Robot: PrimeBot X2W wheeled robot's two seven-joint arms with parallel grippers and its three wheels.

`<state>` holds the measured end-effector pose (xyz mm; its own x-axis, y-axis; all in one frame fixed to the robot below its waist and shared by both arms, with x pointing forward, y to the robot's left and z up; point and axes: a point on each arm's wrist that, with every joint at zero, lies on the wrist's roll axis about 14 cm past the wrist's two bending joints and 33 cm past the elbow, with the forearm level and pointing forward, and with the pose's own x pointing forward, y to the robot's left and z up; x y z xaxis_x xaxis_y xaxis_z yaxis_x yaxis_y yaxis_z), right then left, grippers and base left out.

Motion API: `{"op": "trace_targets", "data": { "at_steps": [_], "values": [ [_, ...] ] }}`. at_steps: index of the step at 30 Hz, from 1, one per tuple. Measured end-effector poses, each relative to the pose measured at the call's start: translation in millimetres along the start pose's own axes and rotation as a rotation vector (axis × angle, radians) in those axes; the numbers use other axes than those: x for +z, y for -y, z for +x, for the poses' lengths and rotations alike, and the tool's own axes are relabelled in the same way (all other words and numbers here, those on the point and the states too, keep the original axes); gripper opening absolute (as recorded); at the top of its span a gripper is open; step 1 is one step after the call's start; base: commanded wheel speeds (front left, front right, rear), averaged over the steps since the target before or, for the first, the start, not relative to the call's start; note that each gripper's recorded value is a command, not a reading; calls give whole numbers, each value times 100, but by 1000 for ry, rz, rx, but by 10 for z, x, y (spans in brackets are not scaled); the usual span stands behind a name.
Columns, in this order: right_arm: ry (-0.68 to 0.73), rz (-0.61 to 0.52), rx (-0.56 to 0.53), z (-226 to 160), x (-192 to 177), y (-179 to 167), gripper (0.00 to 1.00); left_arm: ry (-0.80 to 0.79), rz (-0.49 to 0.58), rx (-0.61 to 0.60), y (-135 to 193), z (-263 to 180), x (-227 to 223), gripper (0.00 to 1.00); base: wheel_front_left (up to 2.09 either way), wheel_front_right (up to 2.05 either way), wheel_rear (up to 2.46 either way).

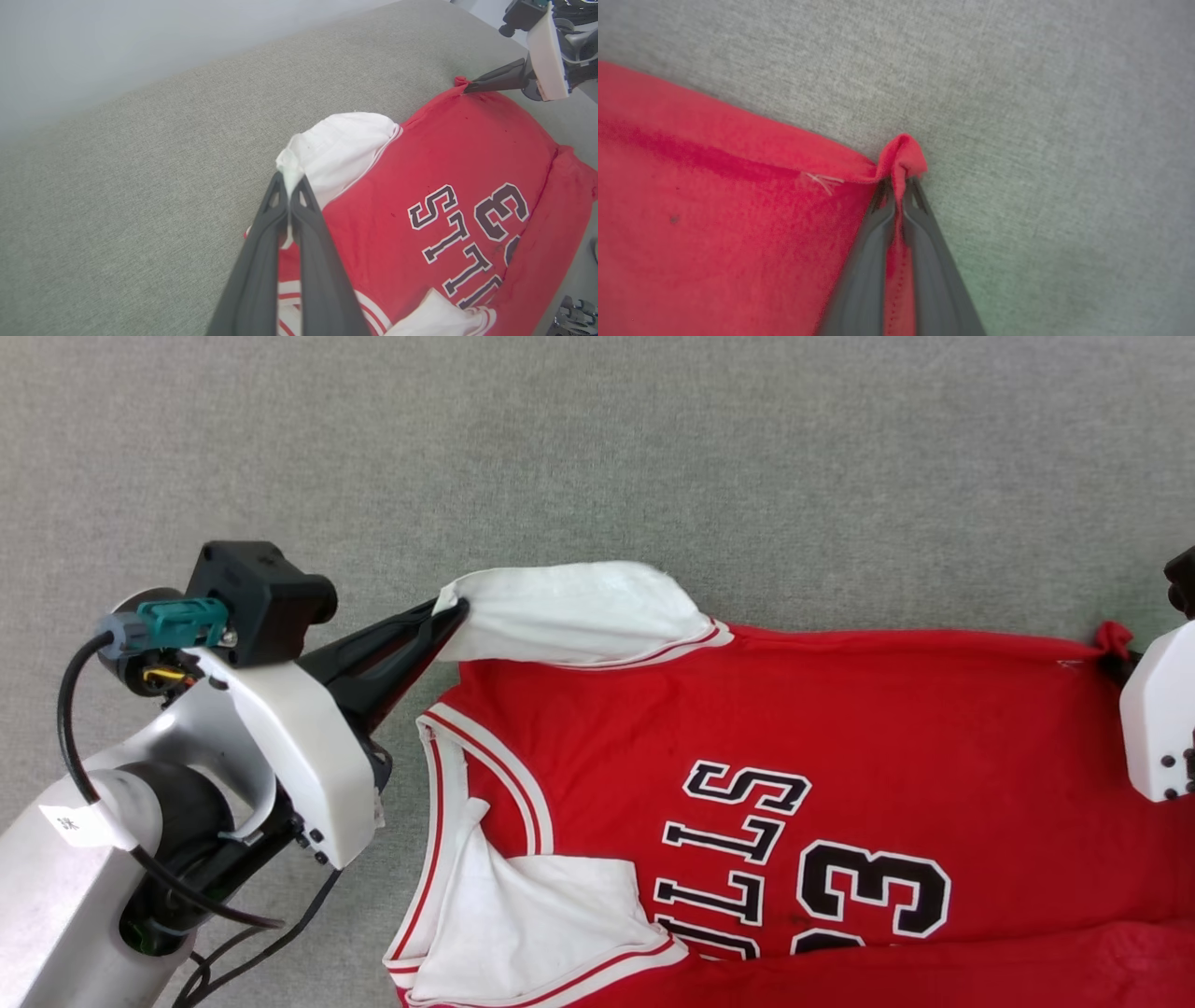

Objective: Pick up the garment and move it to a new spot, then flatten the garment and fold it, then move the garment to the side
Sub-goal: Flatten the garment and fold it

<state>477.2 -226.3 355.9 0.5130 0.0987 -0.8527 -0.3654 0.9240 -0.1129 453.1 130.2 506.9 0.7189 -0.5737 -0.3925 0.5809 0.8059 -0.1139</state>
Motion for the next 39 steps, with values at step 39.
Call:
{"op": "trace_targets", "data": {
  "at_steps": [39],
  "values": [
    [258,337,73,-1109,-820,-428,0,-227,-366,93,685,-1041,-1332,0,0,0,0]
  ]
}}
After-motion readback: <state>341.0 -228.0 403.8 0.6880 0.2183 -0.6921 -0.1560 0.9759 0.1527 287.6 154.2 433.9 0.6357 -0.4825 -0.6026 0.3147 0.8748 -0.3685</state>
